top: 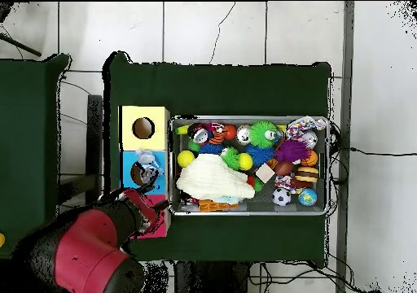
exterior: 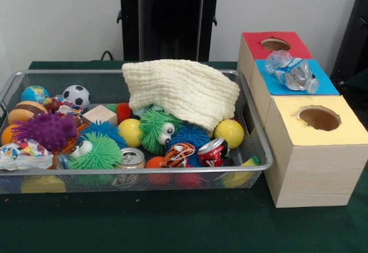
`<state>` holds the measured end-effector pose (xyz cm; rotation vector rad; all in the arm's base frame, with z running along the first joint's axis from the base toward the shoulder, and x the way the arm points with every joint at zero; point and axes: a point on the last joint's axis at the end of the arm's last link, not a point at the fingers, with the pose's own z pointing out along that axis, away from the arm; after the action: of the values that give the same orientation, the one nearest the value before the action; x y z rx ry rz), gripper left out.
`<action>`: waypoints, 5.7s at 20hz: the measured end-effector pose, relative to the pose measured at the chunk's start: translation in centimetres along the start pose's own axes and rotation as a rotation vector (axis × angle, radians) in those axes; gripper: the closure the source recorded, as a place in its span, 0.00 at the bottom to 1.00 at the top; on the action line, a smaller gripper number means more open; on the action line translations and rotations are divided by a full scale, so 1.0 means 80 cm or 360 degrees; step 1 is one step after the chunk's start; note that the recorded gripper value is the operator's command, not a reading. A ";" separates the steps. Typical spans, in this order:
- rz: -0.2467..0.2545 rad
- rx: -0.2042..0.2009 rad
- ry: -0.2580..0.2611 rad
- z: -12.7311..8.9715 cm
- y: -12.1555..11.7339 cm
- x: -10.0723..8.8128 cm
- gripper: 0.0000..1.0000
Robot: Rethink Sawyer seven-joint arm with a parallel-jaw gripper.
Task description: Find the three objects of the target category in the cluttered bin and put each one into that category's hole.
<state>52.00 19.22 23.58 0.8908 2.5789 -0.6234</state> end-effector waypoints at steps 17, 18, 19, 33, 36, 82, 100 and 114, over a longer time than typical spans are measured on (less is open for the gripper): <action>-0.0027 0.0024 -0.0154 0.033 -0.019 -0.044 0.00; -0.0032 0.0025 -0.0154 0.034 -0.019 -0.043 0.00; -0.0034 0.0024 -0.0153 0.034 -0.018 -0.043 0.00; -0.0062 -0.0088 -0.0277 0.041 0.011 -0.054 0.00; -0.0067 -0.0110 -0.0308 0.044 0.018 -0.058 0.00; -0.0127 -0.0199 -0.0328 0.066 0.039 -0.058 0.00; -0.0140 -0.0204 -0.0343 0.067 0.040 -0.058 0.00; -0.0160 -0.0206 -0.0352 0.068 0.041 -0.056 0.00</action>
<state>58.40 16.54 20.03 0.6172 2.4429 -0.5422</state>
